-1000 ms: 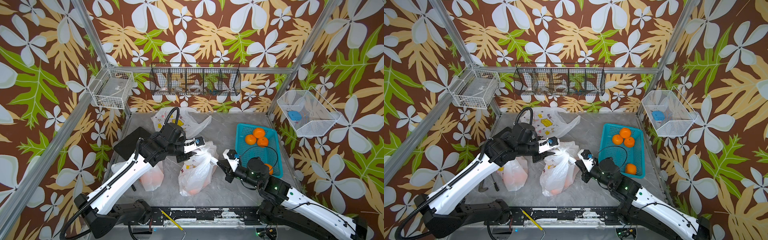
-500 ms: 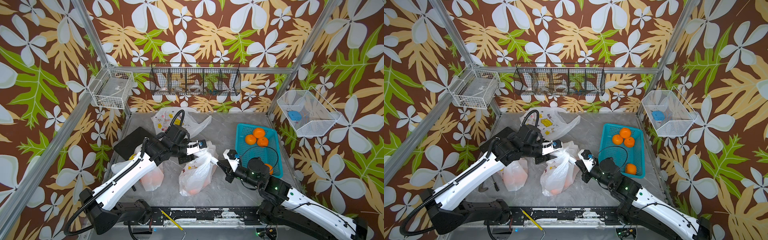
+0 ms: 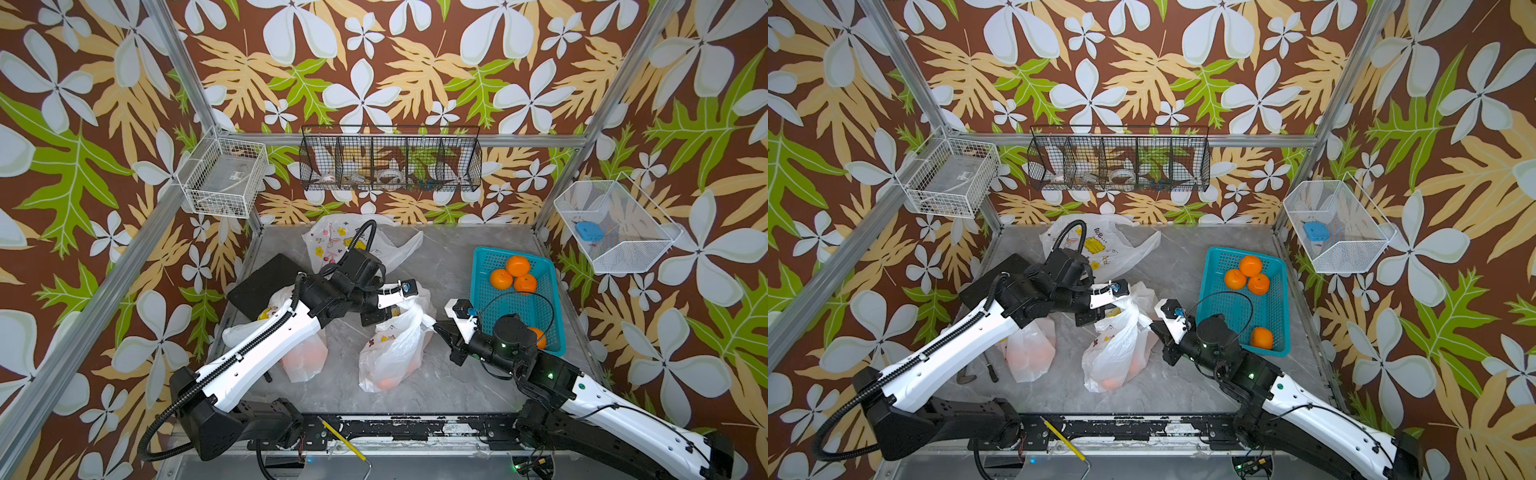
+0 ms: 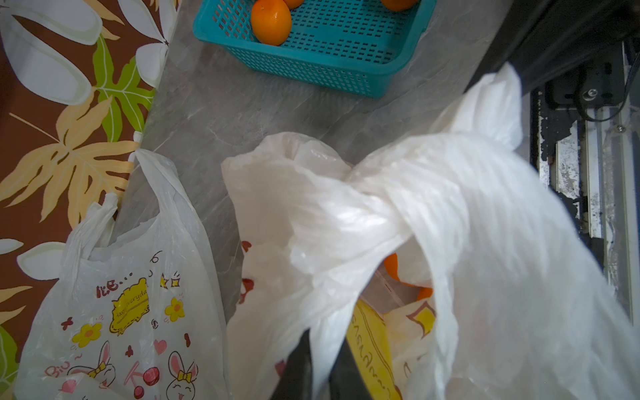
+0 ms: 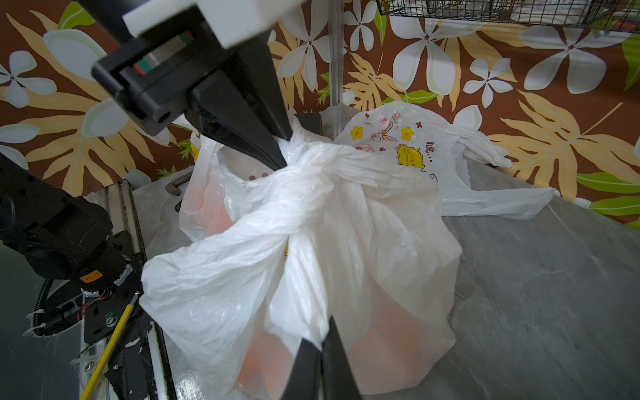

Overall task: Place the oranges into plastic bags & tie knots
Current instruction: Tie the plastic bag at the center of the board.

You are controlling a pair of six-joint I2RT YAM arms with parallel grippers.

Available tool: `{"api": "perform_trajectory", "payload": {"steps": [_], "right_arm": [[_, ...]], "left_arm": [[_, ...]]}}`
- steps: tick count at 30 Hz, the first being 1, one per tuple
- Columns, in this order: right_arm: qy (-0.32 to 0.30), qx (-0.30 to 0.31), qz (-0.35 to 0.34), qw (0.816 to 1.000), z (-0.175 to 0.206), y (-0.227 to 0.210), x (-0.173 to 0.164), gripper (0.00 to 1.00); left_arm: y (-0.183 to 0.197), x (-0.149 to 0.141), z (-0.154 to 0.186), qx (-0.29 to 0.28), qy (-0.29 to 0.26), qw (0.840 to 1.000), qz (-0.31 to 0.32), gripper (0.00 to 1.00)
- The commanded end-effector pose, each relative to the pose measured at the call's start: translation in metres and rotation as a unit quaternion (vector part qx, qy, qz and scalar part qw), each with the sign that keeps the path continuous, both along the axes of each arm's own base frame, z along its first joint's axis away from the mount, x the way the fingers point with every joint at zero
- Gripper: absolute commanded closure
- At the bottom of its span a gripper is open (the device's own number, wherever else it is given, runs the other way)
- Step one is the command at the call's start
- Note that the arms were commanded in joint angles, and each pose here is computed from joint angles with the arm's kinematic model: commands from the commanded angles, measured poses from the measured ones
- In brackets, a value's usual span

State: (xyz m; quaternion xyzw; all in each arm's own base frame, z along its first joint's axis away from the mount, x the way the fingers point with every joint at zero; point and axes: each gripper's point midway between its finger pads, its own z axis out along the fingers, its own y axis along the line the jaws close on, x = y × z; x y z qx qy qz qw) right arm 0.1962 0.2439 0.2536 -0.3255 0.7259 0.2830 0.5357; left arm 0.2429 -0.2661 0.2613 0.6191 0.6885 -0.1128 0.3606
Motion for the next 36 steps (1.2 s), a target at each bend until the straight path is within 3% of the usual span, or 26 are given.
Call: {"api": "perform_trajectory", "payload": {"steps": [1,10,15,18,23,31,36], "right_arm": [[-0.015,-0.005,-0.031,0.999,0.009,-0.008,0.01,1.0],[-0.027,-0.012,-0.13,0.991,0.028,-0.042,0.042,1.0],[-0.026,-0.035,-0.19,0.981,0.027,-0.058,0.062,1.0],[-0.021,-0.046,-0.231,0.972,0.023,-0.069,0.073,1.0],[-0.004,-0.051,-0.286,0.957,0.016,-0.085,0.089,1.0],[0.044,-0.058,-0.393,0.917,-0.011,-0.132,0.106,1.0],[0.047,-0.061,-0.409,0.909,-0.013,-0.14,0.107,1.0]], "left_arm": [[0.0,0.002,0.021,-0.03,-0.028,0.999,0.012,1.0],[0.014,-0.016,0.07,-0.149,-0.071,0.985,0.048,1.0],[0.023,-0.028,0.095,-0.243,-0.068,0.964,0.079,1.0],[0.039,-0.021,0.106,-0.297,-0.072,0.941,0.143,1.0],[0.086,0.001,0.099,-0.377,-0.039,0.886,0.265,1.0],[0.141,0.032,0.034,-0.381,0.004,0.82,0.428,1.0],[0.151,0.035,0.024,-0.388,0.004,0.804,0.451,1.0]]}}
